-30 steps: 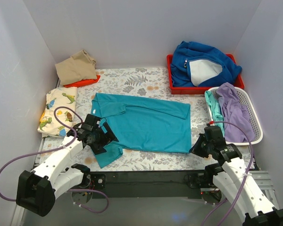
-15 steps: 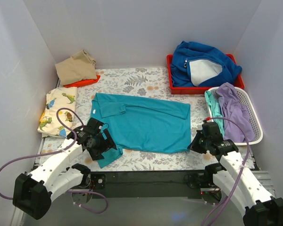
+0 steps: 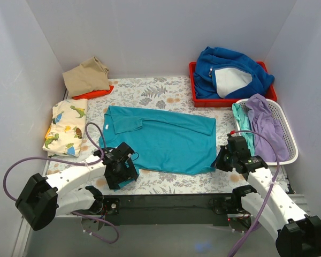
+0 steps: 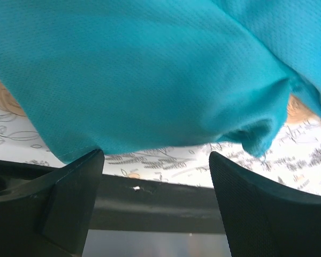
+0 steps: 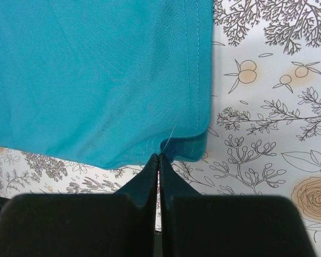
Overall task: Fold and stack the t-shirts
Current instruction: Fold the tshirt
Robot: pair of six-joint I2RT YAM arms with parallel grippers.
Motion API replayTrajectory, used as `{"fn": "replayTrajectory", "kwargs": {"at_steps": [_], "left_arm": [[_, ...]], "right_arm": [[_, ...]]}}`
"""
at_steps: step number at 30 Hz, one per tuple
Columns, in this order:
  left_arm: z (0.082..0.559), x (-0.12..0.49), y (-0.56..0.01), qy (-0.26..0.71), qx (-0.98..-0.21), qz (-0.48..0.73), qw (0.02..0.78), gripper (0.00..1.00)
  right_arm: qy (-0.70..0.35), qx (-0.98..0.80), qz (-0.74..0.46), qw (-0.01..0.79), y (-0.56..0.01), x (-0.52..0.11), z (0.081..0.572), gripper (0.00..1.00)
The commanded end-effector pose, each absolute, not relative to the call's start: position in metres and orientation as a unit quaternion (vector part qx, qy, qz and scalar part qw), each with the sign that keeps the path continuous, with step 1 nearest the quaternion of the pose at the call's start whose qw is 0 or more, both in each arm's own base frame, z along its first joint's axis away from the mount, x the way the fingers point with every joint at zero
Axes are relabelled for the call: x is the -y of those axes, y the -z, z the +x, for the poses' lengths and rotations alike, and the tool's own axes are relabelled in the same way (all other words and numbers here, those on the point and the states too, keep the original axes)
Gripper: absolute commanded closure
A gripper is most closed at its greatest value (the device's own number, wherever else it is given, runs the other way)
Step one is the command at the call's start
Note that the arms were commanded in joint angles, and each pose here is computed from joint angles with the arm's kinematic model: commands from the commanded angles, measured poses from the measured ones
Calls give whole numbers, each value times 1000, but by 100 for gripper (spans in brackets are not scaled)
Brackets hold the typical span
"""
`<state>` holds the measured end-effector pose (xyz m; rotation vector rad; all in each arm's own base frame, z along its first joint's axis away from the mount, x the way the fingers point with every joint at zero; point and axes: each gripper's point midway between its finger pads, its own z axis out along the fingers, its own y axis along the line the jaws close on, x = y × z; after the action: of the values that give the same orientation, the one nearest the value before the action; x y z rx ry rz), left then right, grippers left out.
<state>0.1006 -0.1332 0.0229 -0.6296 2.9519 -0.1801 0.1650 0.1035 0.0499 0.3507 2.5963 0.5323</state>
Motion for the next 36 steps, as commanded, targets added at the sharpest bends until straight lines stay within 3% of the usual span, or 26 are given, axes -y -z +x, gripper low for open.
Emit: {"fn": "replayTrajectory", "kwargs": {"at_steps": [1, 8, 20, 36], "left_arm": [[113, 126, -22, 26, -967, -235, 98, 22], [136, 130, -42, 1, -949, -247, 198, 22], [125, 146, -31, -31, -952, -221, 210, 21], [124, 145, -11, -60, -948, -185, 251, 43]], "right_arm": [[-211, -936, 105, 261, -65, -111, 180, 99], [-212, -939, 93, 255, -60, -113, 181, 99], [-200, -943, 79, 255, -55, -111, 185, 99], [-196, -945, 84, 249, -49, -110, 183, 99]]}}
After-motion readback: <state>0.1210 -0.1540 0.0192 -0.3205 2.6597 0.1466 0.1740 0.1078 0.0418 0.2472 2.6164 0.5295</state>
